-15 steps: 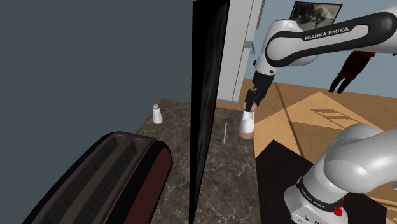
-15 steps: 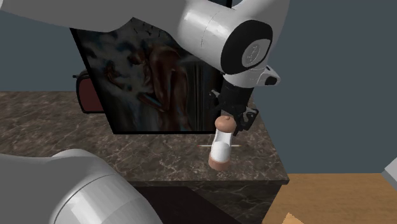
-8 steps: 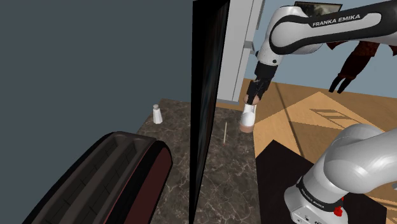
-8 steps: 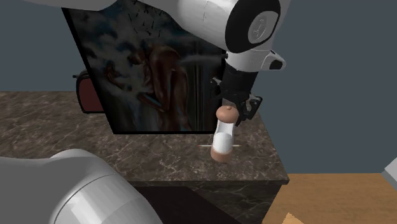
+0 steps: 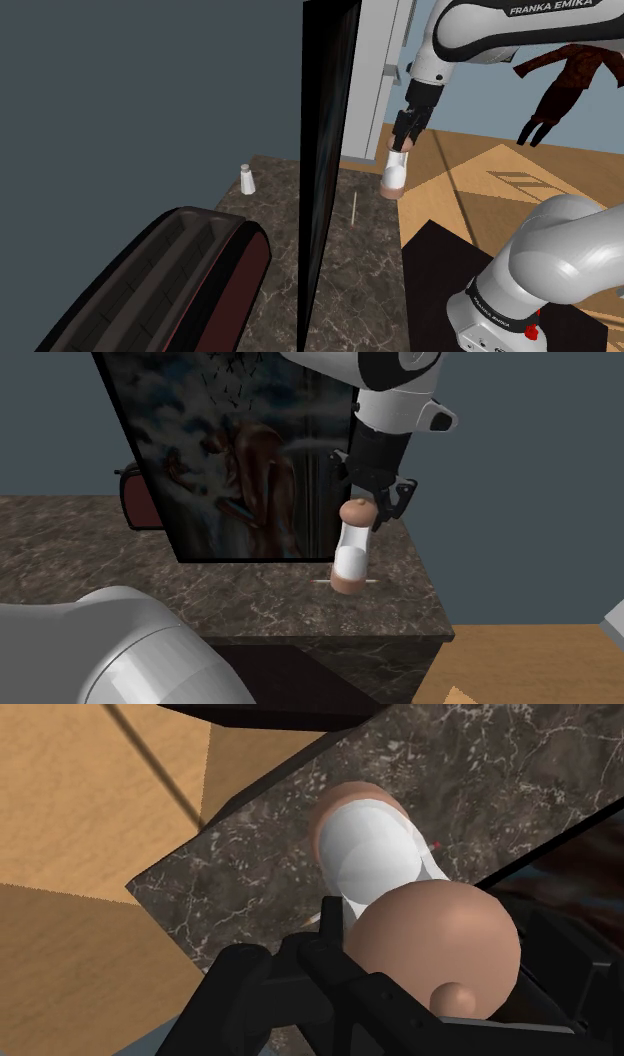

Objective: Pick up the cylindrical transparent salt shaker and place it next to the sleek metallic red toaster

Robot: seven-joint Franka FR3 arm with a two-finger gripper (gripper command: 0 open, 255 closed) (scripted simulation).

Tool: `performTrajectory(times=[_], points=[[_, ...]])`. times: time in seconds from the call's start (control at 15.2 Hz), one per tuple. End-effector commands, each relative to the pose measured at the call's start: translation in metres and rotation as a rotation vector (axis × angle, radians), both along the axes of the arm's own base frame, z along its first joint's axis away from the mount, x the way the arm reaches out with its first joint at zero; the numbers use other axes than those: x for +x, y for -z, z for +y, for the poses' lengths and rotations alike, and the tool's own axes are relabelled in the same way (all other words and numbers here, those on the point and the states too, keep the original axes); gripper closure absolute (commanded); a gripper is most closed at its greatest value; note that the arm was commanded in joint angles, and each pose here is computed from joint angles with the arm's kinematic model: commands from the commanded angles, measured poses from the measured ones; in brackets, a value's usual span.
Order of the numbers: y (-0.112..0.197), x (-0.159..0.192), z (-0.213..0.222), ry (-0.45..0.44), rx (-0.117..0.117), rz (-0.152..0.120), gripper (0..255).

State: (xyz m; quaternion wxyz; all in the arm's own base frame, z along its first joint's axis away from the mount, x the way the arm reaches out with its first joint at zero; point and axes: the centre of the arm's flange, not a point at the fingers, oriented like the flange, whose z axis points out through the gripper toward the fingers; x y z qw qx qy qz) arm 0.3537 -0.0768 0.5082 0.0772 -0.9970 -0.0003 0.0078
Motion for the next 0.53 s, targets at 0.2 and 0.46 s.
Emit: performTrajectory(times=[0.2,0.46], points=[[-0.026,0.001,-0.001,0.000,0.000,0.000,255],[-0.047,0.001,-0.001,0.000,0.000,0.000,255]])
